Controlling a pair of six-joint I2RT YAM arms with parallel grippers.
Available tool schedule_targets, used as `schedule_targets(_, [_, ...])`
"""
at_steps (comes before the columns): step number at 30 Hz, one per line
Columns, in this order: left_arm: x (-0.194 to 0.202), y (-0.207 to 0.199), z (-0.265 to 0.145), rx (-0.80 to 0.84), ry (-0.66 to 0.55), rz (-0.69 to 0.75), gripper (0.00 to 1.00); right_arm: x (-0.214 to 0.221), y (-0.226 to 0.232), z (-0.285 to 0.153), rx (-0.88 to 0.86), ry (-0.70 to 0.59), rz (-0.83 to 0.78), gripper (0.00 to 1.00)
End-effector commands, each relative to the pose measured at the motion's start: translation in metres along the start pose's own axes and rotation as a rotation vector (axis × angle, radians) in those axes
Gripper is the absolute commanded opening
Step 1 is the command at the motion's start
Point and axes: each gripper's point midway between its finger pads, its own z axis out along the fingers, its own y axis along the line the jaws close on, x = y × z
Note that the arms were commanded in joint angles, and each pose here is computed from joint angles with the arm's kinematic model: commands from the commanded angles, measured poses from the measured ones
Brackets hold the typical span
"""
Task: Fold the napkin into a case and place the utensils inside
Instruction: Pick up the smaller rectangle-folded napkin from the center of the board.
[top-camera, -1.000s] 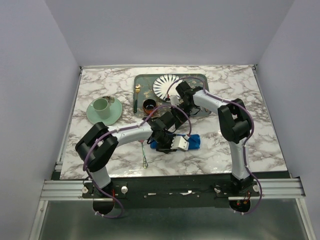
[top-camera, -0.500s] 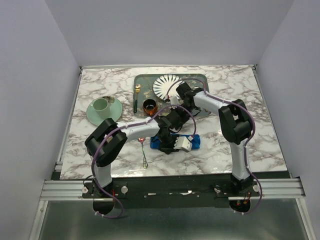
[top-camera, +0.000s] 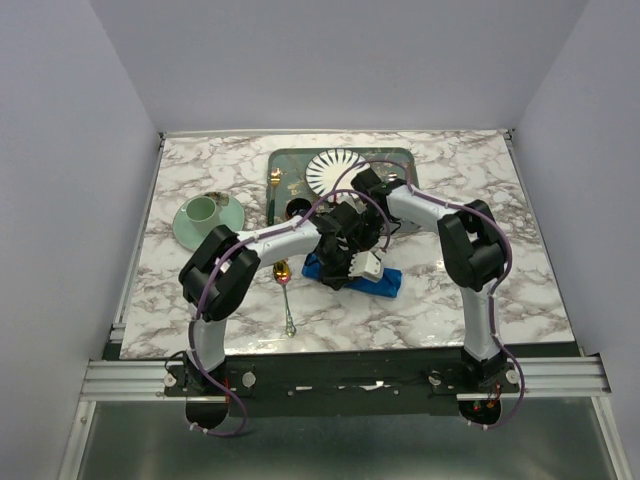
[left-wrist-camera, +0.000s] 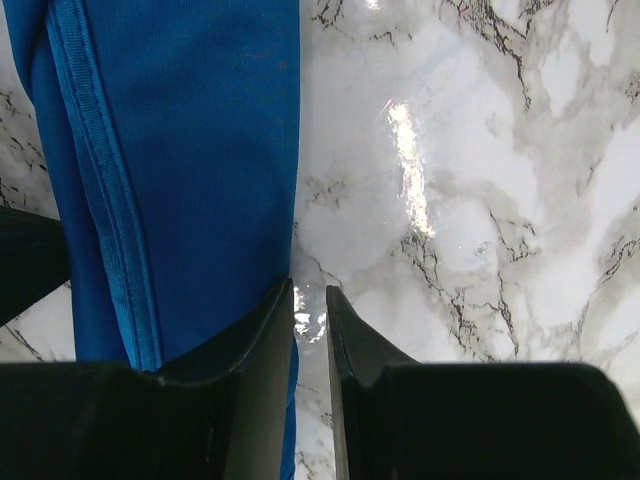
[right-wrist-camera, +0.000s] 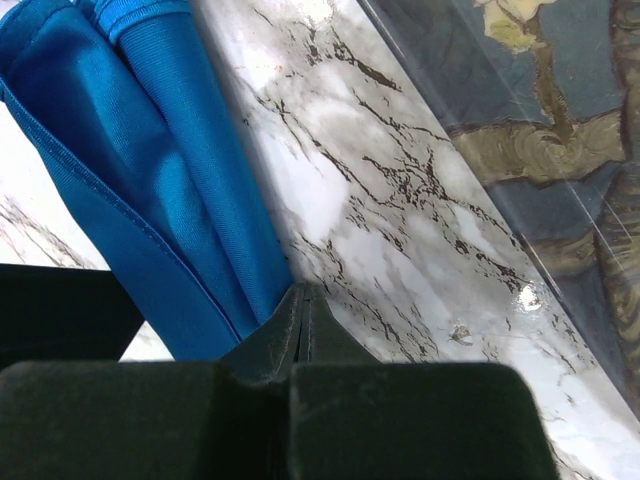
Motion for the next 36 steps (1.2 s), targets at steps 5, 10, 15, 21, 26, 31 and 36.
schedule_targets(5, [-0.001,0.003,0.009,0.044,0.007,0.012,0.31,0.025,0.005,0.013,-0.016,0.071,-0.001,0.01])
schedule_targets(10, [0.003,0.000,0.009,0.049,0.016,0.037,0.35,0.027,0.000,0.006,0.026,0.080,0.003,0.04])
schedule_targets(15, [-0.018,-0.019,-0.018,0.050,-0.073,0.079,0.45,0.006,-0.012,-0.031,0.058,0.024,0.011,0.21])
schedule_targets(21, [-0.039,-0.030,-0.054,0.004,-0.182,0.034,0.52,0.010,-0.013,-0.054,0.035,0.030,-0.007,0.43])
schedule_targets(26, [-0.033,-0.029,-0.077,-0.059,-0.214,-0.043,0.55,0.023,-0.002,-0.053,-0.043,0.052,-0.002,0.56])
schedule_targets(31, [-0.023,-0.023,-0.095,-0.112,-0.243,-0.138,0.56,0.026,0.016,-0.050,-0.143,0.043,0.015,0.70])
schedule_targets(36, [-0.009,-0.021,-0.107,-0.151,-0.248,-0.197,0.57,0.028,0.016,-0.040,-0.147,0.046,0.016,0.70])
